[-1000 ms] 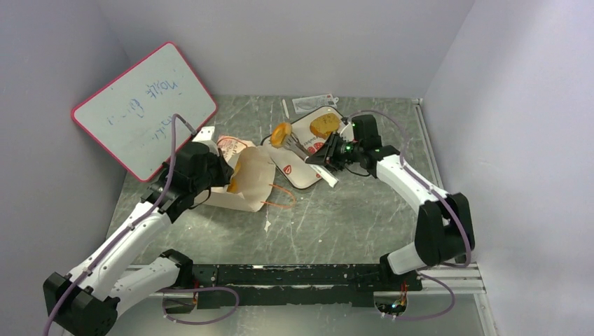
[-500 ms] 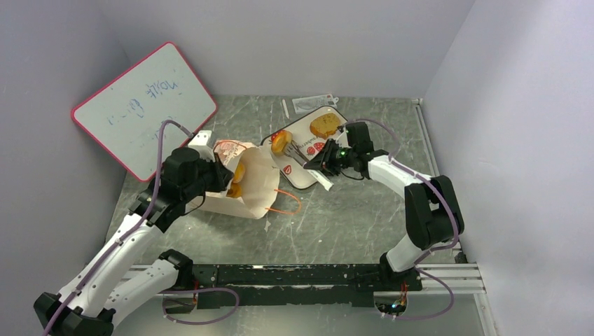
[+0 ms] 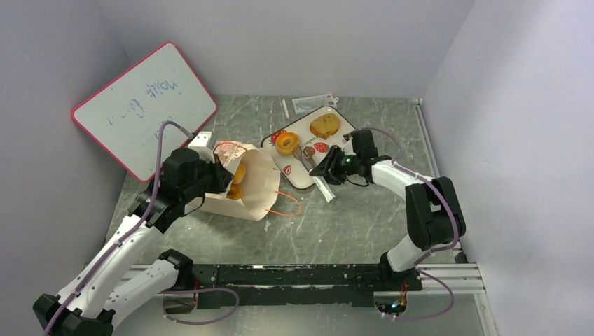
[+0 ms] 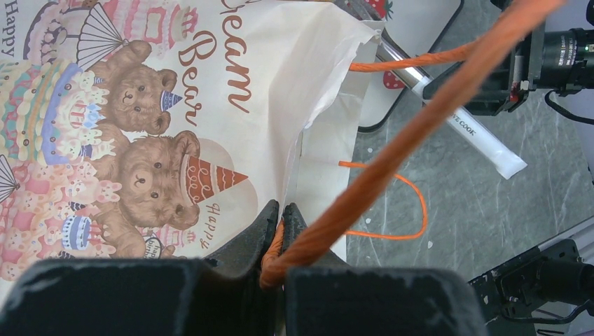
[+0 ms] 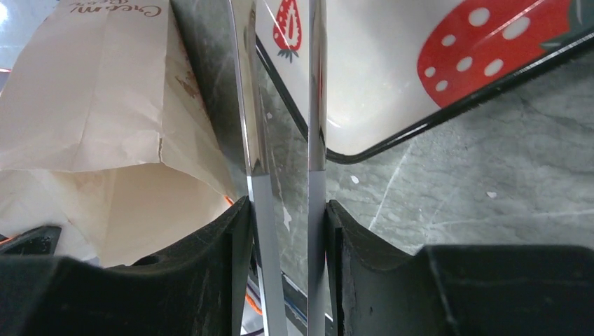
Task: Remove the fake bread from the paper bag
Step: Place the fake bread in the container.
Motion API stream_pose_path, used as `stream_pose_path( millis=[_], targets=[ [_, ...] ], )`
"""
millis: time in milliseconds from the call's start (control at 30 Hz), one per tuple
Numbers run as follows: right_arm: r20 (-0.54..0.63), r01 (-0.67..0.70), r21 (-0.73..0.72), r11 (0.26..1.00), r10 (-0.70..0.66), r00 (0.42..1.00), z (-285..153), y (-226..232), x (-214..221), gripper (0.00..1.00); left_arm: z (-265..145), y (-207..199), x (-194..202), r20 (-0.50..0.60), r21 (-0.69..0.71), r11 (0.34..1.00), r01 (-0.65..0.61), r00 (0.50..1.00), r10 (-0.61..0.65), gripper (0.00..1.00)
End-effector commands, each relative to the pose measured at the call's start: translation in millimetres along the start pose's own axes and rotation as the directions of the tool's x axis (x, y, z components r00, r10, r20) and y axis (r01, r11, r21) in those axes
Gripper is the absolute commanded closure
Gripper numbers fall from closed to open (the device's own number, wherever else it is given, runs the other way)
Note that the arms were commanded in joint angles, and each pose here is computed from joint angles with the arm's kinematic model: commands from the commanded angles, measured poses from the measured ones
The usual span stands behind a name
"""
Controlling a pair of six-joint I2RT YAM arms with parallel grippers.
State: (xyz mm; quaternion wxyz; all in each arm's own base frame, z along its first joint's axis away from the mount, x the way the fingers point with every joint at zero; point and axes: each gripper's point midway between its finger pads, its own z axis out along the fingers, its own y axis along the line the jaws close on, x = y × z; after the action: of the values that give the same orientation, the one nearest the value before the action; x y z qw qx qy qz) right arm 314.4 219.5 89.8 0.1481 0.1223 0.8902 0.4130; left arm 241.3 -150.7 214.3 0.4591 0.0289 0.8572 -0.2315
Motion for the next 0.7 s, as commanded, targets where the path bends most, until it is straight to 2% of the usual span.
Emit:
stream_pose_path(
  millis=[0, 367, 667],
  targets=[
    [0.029, 0.018, -0.025, 1.000, -0.017, 0.999, -13, 6, -2, 0.58, -3, -10, -7, 0.013, 0.040, 0.999, -0.010, 1.000, 0.009, 0.93],
    [0.056, 0.051, -0.046, 0.998, -0.049, 0.997, -36, 20, 3, 0.58, -4, -6, 6, -0.028, 0.029, 1.000, 0.002, 1.000, -0.001, 0.93],
    [0.103, 0.114, -0.044, 0.992, -0.109, 0.989, -71, 39, 11, 0.58, -1, 3, 22, -0.088, -0.012, 1.000, 0.024, 0.996, -0.025, 0.93]
  ],
)
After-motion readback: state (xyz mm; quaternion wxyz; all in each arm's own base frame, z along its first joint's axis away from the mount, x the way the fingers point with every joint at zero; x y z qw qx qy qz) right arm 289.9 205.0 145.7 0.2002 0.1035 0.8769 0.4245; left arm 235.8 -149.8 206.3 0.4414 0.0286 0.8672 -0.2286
